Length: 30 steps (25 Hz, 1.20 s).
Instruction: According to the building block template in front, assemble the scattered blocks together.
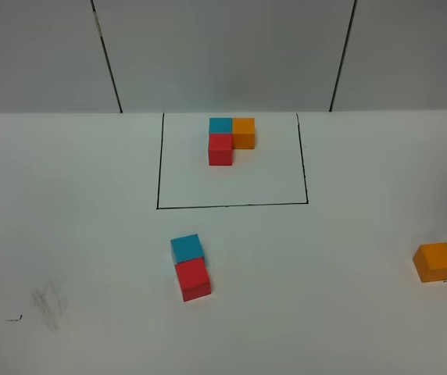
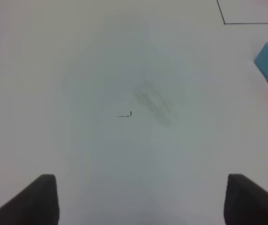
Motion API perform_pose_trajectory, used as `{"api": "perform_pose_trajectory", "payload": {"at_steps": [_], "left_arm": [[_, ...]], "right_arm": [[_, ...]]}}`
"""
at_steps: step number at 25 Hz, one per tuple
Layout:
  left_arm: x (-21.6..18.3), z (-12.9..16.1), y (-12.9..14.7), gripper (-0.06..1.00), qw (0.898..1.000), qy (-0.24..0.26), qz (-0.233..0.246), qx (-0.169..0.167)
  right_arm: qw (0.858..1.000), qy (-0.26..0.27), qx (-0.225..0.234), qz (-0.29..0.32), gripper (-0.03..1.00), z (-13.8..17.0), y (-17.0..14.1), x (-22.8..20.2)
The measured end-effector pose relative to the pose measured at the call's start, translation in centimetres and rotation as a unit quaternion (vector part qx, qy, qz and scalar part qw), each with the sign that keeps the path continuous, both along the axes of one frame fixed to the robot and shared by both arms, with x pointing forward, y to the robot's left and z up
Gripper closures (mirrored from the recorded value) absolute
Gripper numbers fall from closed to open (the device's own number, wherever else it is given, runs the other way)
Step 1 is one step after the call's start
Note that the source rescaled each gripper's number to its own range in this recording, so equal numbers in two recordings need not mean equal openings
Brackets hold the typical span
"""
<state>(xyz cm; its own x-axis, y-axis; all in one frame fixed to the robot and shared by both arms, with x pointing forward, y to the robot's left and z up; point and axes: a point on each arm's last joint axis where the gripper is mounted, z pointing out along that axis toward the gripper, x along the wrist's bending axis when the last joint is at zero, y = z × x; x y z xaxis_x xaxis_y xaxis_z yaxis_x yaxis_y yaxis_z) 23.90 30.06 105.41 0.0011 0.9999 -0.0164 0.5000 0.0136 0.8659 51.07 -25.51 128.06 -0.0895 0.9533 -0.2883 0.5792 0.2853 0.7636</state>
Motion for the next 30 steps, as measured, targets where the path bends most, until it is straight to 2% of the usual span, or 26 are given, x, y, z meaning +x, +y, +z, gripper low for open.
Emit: {"api": "perform_pose_trajectory", "payload": {"at_steps": [4, 7, 13, 18, 21, 27, 30], "left_arm": [[0.0, 0.0, 0.0, 0.36, 1.0, 0.0, 0.0, 0.0], [0.0, 0.0, 0.0, 0.36, 1.0, 0.0, 0.0, 0.0], [0.0, 0.0, 0.0, 0.36, 1.0, 0.0, 0.0, 0.0], [0.0, 0.0, 0.0, 0.36, 1.0, 0.0, 0.0, 0.0], [0.0, 0.0, 0.0, 0.36, 1.0, 0.0, 0.0, 0.0], [0.0, 0.0, 0.0, 0.36, 1.0, 0.0, 0.0, 0.0], [0.0, 0.0, 0.0, 0.36, 1.0, 0.0, 0.0, 0.0]], "right_arm": [[1.0, -0.021, -0.018, -0.011, 0.31, 0.9, -1.3, -3.3], [0.999, -0.046, -0.021, -0.016, 0.31, 2.0, -2.1, -5.7], [0.992, -0.104, -0.055, -0.048, 0.31, 4.3, -4.1, -9.7], [0.988, -0.13, -0.056, -0.067, 0.31, 5.1, -4.9, -11.7], [0.99, -0.113, -0.055, -0.06, 0.31, 4.0, -4.8, -11.6], [0.996, -0.001, -0.079, -0.039, 0.31, -2.0, -3.9, -9.2], [0.995, 0.026, -0.085, -0.054, 0.31, -3.8, -3.9, -8.7]]}}
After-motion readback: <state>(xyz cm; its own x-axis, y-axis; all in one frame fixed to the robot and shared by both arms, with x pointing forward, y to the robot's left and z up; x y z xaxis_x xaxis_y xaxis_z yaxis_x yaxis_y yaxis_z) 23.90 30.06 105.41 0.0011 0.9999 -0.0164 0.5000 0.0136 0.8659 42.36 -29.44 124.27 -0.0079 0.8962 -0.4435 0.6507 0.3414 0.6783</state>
